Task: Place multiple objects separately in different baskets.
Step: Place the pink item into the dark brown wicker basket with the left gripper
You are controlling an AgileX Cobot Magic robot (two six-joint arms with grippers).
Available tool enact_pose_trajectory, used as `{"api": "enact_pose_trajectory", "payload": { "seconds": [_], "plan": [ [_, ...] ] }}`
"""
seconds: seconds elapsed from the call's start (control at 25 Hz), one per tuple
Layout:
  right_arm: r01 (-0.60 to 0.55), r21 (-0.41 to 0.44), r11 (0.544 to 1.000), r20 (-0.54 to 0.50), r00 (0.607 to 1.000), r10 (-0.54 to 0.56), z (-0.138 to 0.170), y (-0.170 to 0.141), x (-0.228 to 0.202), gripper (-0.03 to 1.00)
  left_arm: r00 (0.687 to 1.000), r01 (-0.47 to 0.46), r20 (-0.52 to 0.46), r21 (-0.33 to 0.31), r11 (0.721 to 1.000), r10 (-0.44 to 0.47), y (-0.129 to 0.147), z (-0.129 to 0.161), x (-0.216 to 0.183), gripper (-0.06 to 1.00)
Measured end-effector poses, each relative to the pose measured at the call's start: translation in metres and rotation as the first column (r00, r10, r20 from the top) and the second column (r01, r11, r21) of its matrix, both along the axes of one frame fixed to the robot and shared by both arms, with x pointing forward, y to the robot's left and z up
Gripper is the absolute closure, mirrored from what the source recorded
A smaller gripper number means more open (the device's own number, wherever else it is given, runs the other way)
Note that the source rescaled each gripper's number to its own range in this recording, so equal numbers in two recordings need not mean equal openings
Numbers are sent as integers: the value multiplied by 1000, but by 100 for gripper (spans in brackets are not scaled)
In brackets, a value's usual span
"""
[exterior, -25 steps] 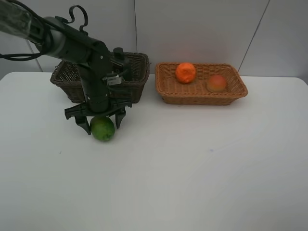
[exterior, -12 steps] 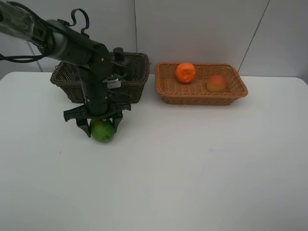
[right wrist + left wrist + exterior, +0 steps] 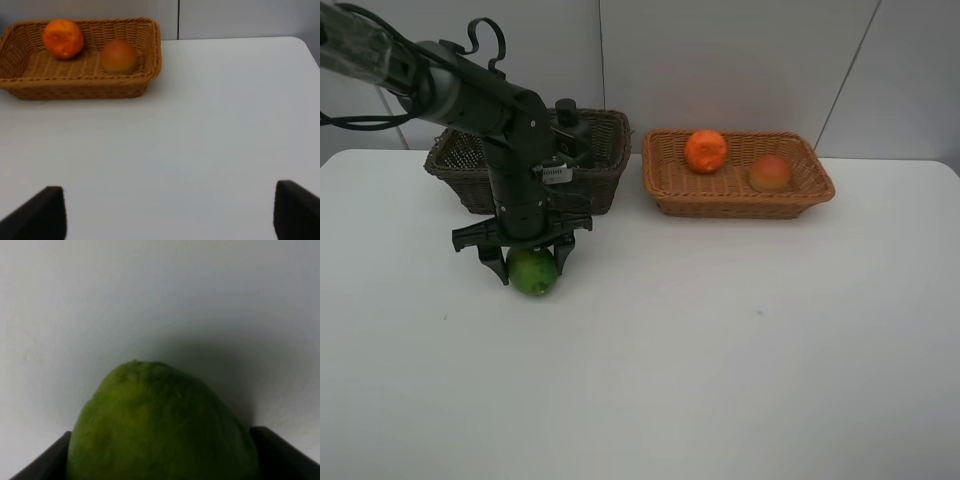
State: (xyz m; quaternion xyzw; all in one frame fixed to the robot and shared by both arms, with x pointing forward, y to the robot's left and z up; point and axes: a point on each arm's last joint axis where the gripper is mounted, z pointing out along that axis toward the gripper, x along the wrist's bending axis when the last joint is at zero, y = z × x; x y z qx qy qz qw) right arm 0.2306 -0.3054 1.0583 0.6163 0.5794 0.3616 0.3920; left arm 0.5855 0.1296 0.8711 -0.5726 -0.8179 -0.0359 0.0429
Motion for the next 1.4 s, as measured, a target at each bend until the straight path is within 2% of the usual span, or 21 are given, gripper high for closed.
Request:
{"api": "enact_pose_trajectory", "payload": {
  "seconds": [0.28,0.4,0.56,0.72,0.8,0.92,1.04,1.2,1.28,1.32,1.4],
  "plan": [
    [0,0,1000,0,1000,0,0,0,0,11,999,48,25,-20,999,-47,-1,7,2,13],
    [0,0,1000,0,1000,0,0,0,0,11,992,113,62,-43,993,-111,-6,17,2,13],
    [0,0,1000,0,1000,0,0,0,0,11,960,270,98,-63,961,-263,-19,29,-3,13],
    [0,0,1000,0,1000,0,0,0,0,11,901,426,118,-67,902,-417,-27,39,-8,13],
    [0,0,1000,0,1000,0,0,0,0,11,859,507,117,-70,859,-498,-30,41,-10,13],
    [0,0,1000,0,1000,0,0,0,0,11,770,637,108,-78,767,-629,-35,41,-13,13],
    [0,0,1000,0,1000,0,0,0,0,11,647,762,108,-85,642,-754,-45,40,-19,13],
    [0,0,1000,0,1000,0,0,0,0,11,481,877,101,-80,475,-871,-53,40,-25,13],
    [0,0,1000,0,1000,0,0,0,0,11,411,911,92,-79,405,-907,-55,40,-28,13],
    [0,0,1000,0,1000,0,0,0,0,11,382,923,87,-80,375,-920,-55,40,-29,13],
    [0,0,1000,0,1000,0,0,0,0,11,351,935,83,-80,345,-933,-55,40,-29,13]
  ]
}}
